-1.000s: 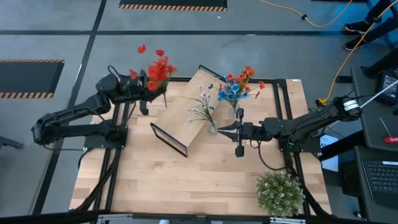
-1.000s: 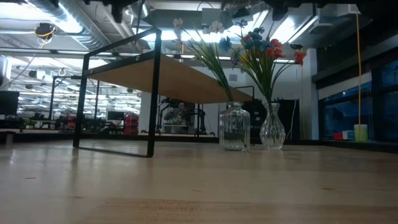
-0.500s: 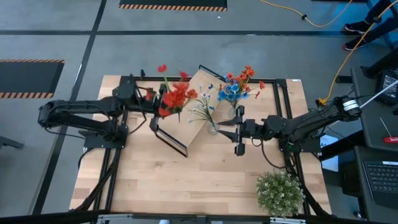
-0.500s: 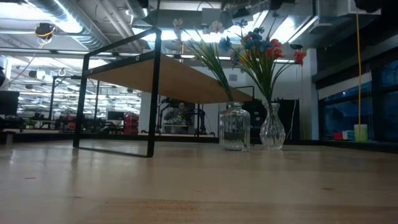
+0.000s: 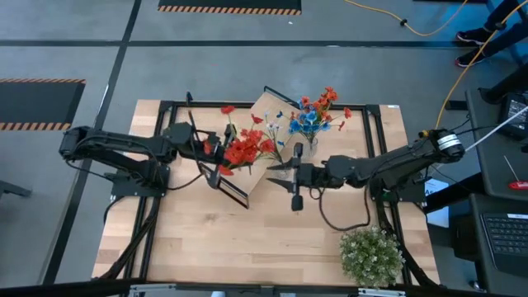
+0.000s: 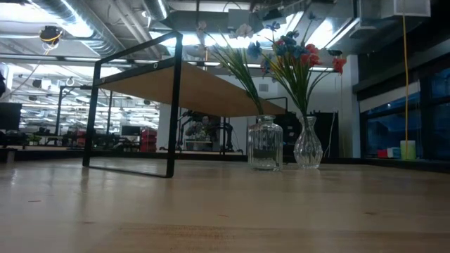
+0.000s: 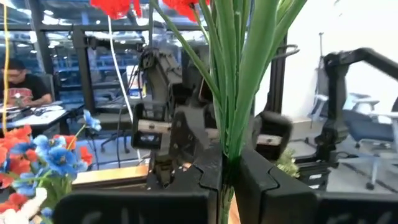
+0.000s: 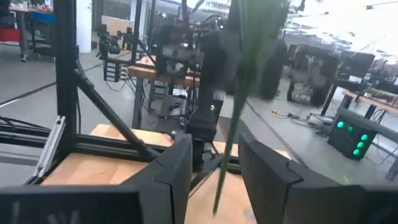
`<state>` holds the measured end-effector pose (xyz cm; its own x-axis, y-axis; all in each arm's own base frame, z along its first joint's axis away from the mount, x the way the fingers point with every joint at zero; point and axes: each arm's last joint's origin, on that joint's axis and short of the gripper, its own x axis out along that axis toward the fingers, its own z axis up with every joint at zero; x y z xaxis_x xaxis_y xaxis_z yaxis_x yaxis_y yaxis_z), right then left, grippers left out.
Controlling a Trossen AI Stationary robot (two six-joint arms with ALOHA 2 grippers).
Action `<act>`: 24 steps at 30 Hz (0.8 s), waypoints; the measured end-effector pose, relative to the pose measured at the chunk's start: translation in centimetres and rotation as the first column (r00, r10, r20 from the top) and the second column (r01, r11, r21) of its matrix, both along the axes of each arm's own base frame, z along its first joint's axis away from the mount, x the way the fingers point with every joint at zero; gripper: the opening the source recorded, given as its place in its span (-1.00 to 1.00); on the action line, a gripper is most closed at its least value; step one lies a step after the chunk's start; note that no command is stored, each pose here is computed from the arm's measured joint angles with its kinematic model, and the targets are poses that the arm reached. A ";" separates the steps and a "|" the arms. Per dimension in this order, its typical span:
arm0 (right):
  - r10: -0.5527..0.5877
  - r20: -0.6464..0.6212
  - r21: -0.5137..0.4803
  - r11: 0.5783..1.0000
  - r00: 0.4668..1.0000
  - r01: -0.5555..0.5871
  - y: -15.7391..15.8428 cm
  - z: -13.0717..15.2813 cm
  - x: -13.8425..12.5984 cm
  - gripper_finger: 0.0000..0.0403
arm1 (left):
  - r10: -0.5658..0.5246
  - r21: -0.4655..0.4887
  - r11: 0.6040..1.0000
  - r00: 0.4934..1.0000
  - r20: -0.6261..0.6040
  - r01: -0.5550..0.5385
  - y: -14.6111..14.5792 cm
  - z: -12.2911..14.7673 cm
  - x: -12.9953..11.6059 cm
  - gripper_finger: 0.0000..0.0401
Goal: Pick and place flowers into a vace then onto a shelf
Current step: Put the red flowers into the left transparent vase
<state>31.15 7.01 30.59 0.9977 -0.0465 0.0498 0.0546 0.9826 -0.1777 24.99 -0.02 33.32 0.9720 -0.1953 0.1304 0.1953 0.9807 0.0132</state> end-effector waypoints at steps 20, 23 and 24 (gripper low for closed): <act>-0.019 0.024 0.038 0.999 1.000 0.018 -0.2 0.3 2.5 -0.34 | -0.041 0.102 0.994 0.999 0.005 0.040 -2.2 -1.3 2.1 -0.92; -0.020 0.016 0.037 0.999 1.000 0.019 -0.2 0.2 2.5 -0.34 | -0.031 0.121 0.992 0.999 0.008 0.030 -2.1 -1.3 2.1 -0.92; -0.020 0.012 0.034 0.999 1.000 0.019 -0.2 0.2 2.5 -0.34 | -0.030 0.124 0.992 1.000 0.009 0.028 -2.1 -1.3 2.0 -0.92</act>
<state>33.67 6.80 30.81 0.9959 -0.0677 0.0603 0.0757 0.9868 -0.1433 27.01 -2.15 32.04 0.9644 -0.2388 0.1139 0.2229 0.9652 0.1367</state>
